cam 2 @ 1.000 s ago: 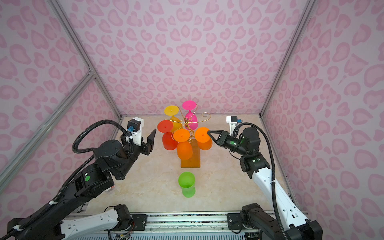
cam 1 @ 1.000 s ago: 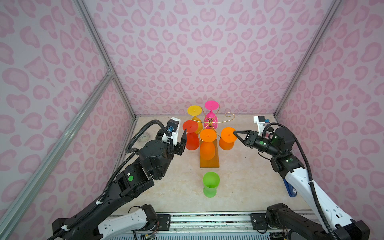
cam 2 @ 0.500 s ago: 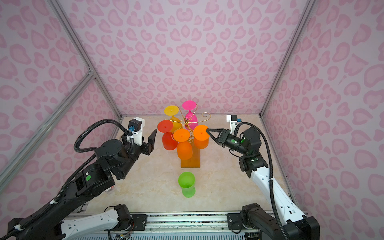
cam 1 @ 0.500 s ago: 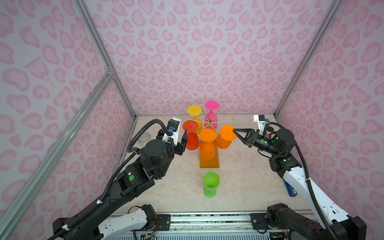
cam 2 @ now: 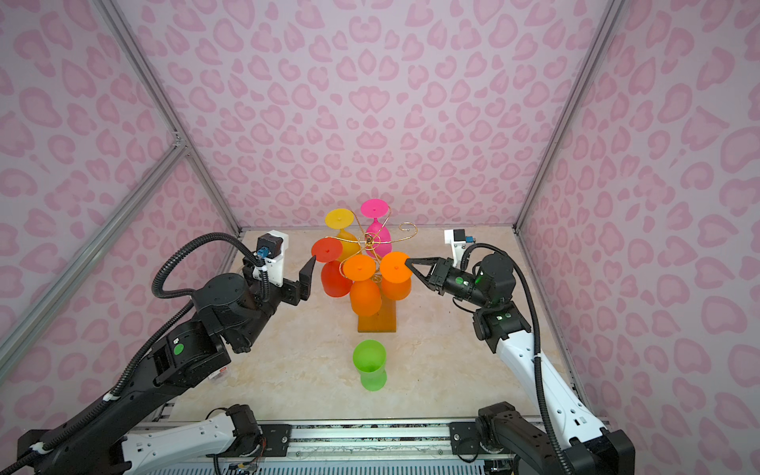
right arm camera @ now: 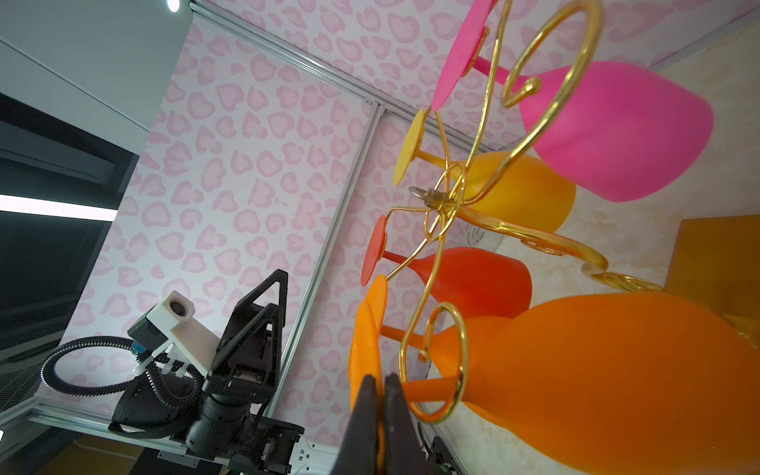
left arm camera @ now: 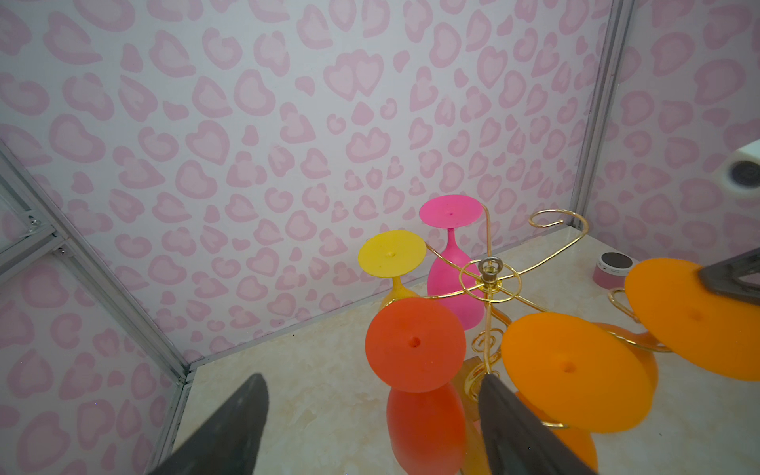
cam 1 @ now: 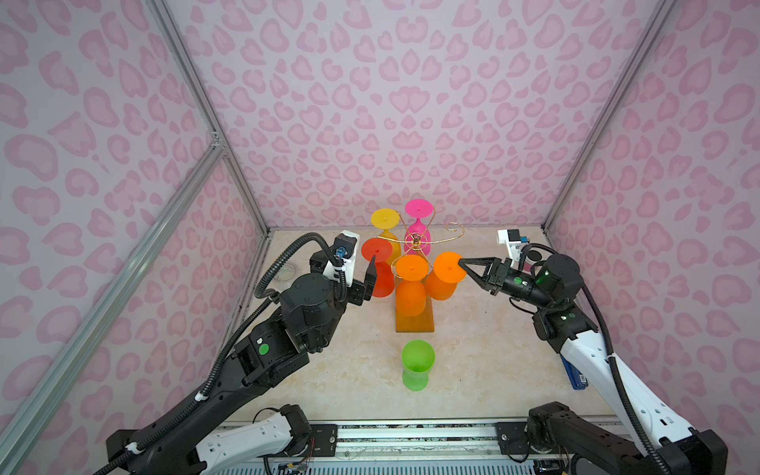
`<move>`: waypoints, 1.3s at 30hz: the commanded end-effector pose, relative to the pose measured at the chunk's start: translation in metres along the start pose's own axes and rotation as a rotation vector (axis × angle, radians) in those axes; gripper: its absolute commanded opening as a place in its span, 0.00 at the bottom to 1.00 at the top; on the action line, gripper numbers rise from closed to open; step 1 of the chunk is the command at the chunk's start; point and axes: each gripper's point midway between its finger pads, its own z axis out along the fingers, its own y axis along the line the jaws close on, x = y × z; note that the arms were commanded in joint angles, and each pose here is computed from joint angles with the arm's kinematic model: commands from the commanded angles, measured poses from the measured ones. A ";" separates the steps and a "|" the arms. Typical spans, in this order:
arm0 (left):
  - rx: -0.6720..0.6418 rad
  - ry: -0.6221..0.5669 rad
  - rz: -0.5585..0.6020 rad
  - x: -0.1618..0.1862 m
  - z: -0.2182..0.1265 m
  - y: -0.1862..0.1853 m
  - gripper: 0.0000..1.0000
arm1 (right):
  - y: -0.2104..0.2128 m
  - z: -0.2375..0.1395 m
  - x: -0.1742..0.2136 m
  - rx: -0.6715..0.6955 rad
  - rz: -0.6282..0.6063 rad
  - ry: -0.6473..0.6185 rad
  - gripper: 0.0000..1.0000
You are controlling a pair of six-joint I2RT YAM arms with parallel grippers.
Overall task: Take the wine glass off the wine glass rack
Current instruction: 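Close the right gripper on the orange glass's foot on the rack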
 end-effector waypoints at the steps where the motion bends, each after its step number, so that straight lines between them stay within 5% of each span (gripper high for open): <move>1: -0.001 -0.022 -0.025 -0.007 0.001 0.001 0.85 | 0.005 0.003 0.002 -0.013 -0.026 0.005 0.00; 13: 0.035 -0.021 -0.033 -0.003 0.002 -0.007 0.99 | 0.009 0.011 -0.010 -0.021 -0.046 -0.019 0.00; 39: 0.045 -0.008 -0.034 0.007 0.001 -0.009 1.00 | 0.001 0.030 -0.035 -0.011 -0.048 -0.062 0.00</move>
